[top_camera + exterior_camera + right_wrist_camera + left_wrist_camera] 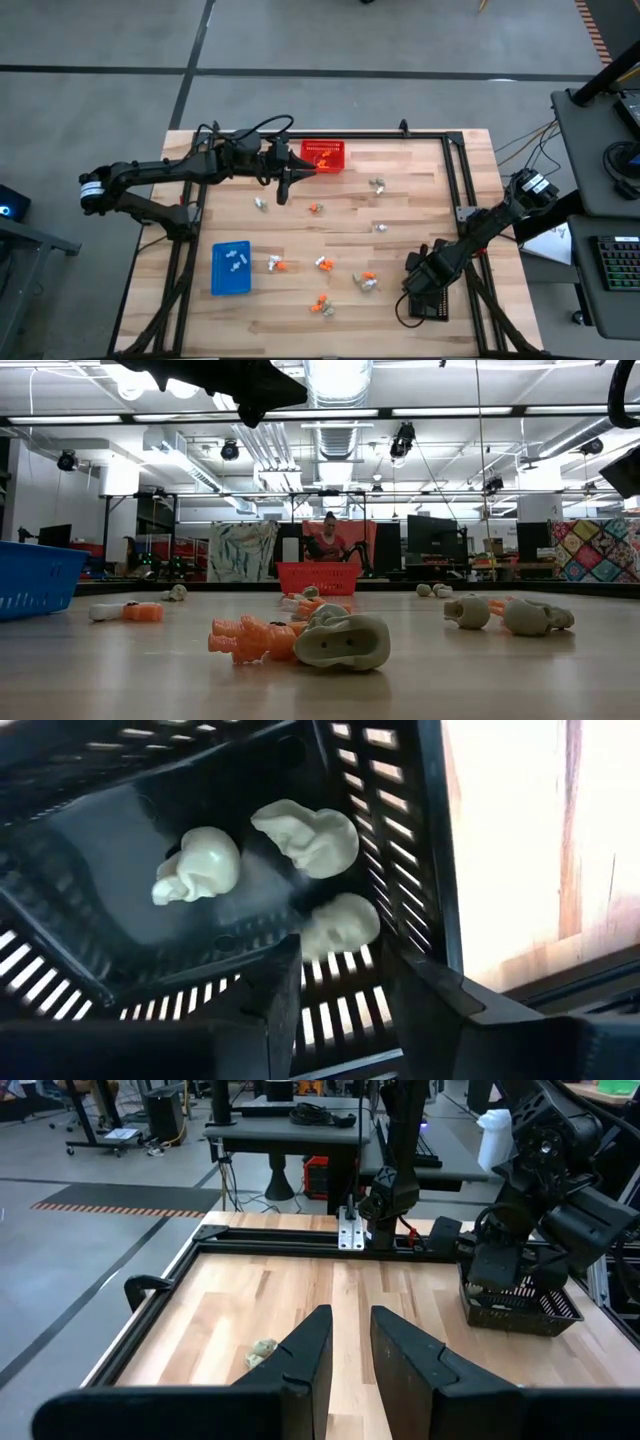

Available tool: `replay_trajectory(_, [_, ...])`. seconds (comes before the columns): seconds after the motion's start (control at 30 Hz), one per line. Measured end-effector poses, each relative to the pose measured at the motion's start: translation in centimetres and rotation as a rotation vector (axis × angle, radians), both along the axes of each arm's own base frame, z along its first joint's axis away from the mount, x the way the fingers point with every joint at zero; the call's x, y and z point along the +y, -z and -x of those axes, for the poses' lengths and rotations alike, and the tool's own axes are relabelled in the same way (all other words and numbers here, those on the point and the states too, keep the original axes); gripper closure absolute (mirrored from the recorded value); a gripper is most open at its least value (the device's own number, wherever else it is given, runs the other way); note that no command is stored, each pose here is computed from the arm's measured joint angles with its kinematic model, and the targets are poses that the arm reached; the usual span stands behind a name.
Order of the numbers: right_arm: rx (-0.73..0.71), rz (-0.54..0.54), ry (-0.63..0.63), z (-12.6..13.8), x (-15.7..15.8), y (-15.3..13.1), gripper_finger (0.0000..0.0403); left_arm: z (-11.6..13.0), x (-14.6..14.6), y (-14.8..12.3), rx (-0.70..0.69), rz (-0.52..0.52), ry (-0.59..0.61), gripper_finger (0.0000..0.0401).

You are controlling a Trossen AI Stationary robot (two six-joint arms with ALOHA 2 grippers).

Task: Sort Halloween decoration
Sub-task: Put the white skeleton toy into the blue bin

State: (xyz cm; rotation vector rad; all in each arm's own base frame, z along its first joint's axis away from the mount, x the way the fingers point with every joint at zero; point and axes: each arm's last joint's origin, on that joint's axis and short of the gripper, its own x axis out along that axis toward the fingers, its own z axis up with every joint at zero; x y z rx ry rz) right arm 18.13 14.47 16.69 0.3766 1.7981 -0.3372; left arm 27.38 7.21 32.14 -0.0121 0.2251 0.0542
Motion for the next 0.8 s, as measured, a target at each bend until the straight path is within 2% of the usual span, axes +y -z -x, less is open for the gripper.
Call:
replay_trajectory(0.27, [-0.061, -0.046, 0.006, -1.3, 0.8, -1.9, 0.0271, -0.6, -0.6, 0.6, -0.003, 0.002, 0.026, 0.0347])
replay_trajectory(0.47, [-0.125, -0.074, 0.021, -2.9, 0.8, -4.0, 0.0275, -3.3, -1.6, 2.7, -0.010, -0.001, 0.080, 0.0347])
replay_trajectory(0.67, [-0.286, 0.003, -0.060, -4.5, 0.6, -6.1, 0.0284, -6.0, -1.8, 5.3, -0.026, -0.006, 0.100, 0.0347])
replay_trajectory(0.8, [-0.412, 0.092, -0.123, -5.1, 0.2, -7.5, 0.0290, -7.7, -2.1, 7.1, -0.057, 0.000, 0.112, 0.0347])
